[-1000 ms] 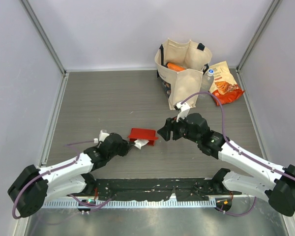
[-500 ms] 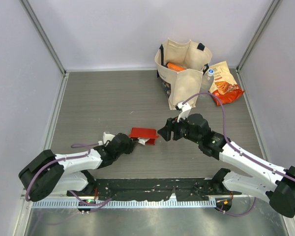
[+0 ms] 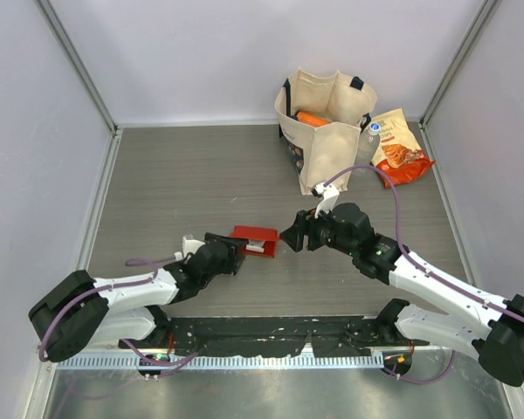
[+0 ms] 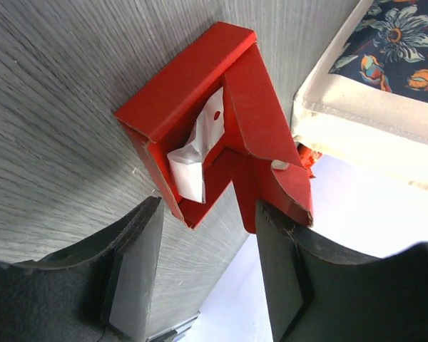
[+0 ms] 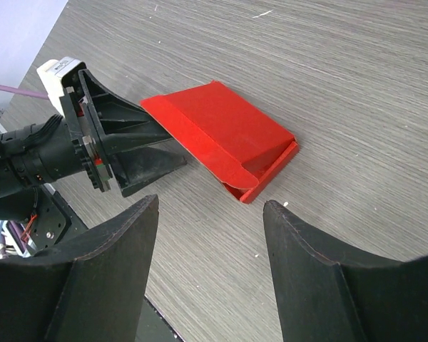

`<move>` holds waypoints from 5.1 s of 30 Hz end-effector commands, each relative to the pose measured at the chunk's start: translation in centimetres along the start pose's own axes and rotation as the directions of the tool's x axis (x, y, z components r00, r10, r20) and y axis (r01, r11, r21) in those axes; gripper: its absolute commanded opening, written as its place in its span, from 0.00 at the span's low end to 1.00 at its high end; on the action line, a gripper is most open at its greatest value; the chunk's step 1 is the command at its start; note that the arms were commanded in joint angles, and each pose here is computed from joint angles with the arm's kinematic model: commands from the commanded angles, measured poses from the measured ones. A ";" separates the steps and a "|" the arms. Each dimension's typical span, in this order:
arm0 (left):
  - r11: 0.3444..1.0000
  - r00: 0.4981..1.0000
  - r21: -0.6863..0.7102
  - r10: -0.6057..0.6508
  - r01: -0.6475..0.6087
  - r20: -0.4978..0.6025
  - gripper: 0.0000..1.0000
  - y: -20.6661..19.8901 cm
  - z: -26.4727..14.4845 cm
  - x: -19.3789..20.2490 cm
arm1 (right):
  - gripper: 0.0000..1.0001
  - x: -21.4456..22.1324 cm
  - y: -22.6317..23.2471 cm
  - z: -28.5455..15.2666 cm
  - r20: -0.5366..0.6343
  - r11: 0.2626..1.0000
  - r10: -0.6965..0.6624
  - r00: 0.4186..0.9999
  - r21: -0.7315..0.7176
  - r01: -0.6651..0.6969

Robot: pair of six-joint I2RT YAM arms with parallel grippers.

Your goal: Fold the paper box

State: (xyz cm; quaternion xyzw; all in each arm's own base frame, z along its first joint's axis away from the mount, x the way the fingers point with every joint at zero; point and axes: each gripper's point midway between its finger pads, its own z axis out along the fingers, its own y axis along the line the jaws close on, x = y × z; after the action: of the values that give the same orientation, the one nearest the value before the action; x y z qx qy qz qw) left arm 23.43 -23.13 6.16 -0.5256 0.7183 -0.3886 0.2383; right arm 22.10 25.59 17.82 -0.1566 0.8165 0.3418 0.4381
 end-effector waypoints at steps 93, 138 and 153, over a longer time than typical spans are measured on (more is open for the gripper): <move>0.727 0.663 0.169 0.679 -0.665 -0.315 0.80 -1.1 0.6 -4.8 | 0.10 11.9 -6.8 9.6 -0.294 0.870 0.486 0.823 0.069 -0.489; 0.962 0.787 -0.267 -0.211 0.061 -0.579 0.28 -0.4 -6.8 -0.1 | 0.74 5.8 8.5 5.7 -0.095 0.616 -0.787 0.610 -0.165 0.770; 0.961 0.765 -0.255 -0.242 0.105 -0.597 0.35 -1.1 -7.6 0.2 | 0.64 5.3 5.8 7.7 -0.084 0.530 -0.839 0.538 0.104 0.842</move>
State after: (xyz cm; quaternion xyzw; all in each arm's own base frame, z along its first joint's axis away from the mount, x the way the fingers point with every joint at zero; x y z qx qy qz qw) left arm 18.45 -20.65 10.19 -0.4729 0.7430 -0.4651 -0.0896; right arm 19.10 34.89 10.70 -0.5360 0.6840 0.0607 0.4911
